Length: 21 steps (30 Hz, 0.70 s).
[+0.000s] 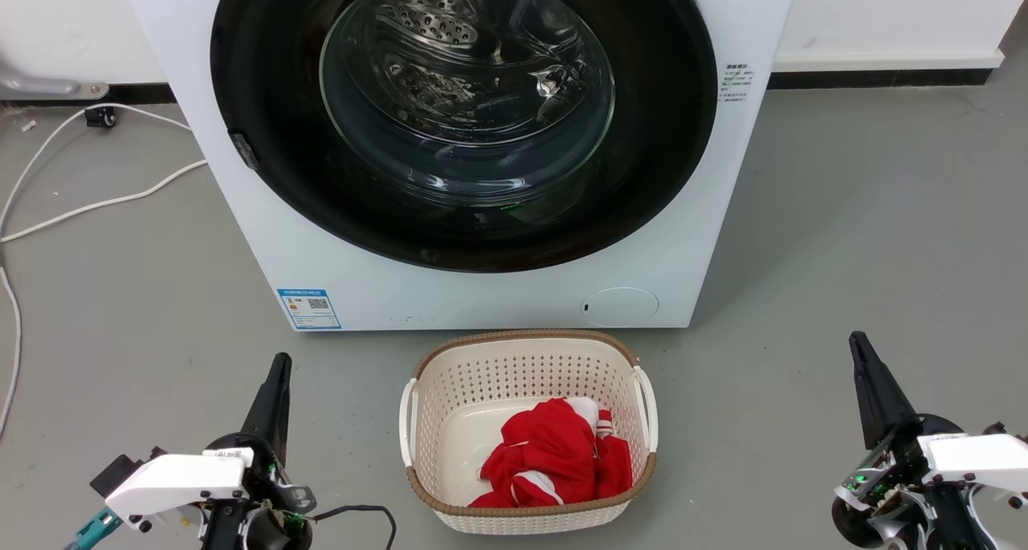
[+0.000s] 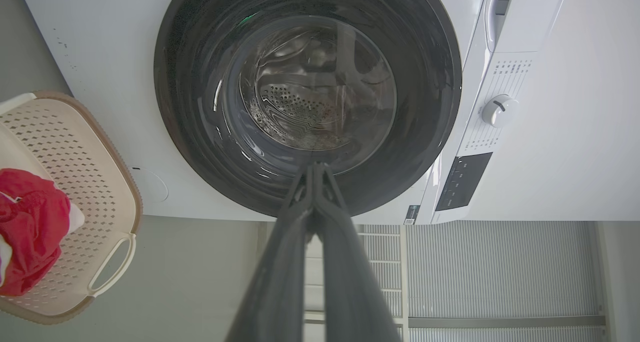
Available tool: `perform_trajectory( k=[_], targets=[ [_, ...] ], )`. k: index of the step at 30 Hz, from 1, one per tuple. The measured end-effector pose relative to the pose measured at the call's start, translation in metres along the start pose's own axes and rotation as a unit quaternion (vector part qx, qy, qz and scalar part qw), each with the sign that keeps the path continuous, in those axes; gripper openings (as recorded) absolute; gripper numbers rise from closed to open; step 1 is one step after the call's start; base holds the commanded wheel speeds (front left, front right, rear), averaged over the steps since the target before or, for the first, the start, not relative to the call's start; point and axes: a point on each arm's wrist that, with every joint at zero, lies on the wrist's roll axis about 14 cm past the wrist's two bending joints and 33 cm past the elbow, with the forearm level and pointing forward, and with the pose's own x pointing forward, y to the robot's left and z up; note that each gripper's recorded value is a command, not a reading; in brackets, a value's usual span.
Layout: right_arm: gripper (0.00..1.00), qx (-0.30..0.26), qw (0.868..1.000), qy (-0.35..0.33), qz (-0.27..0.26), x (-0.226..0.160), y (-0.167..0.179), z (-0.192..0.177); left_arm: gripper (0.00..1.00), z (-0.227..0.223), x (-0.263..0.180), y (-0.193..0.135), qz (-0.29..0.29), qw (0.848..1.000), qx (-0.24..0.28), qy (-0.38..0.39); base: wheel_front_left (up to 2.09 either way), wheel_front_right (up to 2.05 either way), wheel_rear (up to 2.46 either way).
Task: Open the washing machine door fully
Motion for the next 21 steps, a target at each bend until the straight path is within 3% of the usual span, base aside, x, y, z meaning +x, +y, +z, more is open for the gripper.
perform_trajectory(
  k=[10,11,14,21],
  targets=[
    [0.00,-0.001,1.000,0.000,0.000,0.000,0.000,0.000,0.00,0.000,0.000,0.000,0.000,1.000,0.000,0.000,0.00,0.00,0.00],
    [1.00,-0.001,1.000,0.001,0.000,0.000,0.000,0.000,1.00,0.000,0.000,0.000,0.000,1.000,0.000,0.000,0.00,0.00,0.00],
    [1.00,0.002,1.000,0.000,-0.022,-0.007,-0.015,-0.002,1.00,-0.001,-0.006,0.015,0.023,1.000,-0.002,0.000,0.00,0.00,0.00],
    [1.00,-0.008,1.000,-0.011,-0.012,-0.006,-0.009,0.000,1.00,-0.003,-0.005,0.007,0.009,1.000,0.000,-0.007,0.00,0.00,0.00]
  ],
)
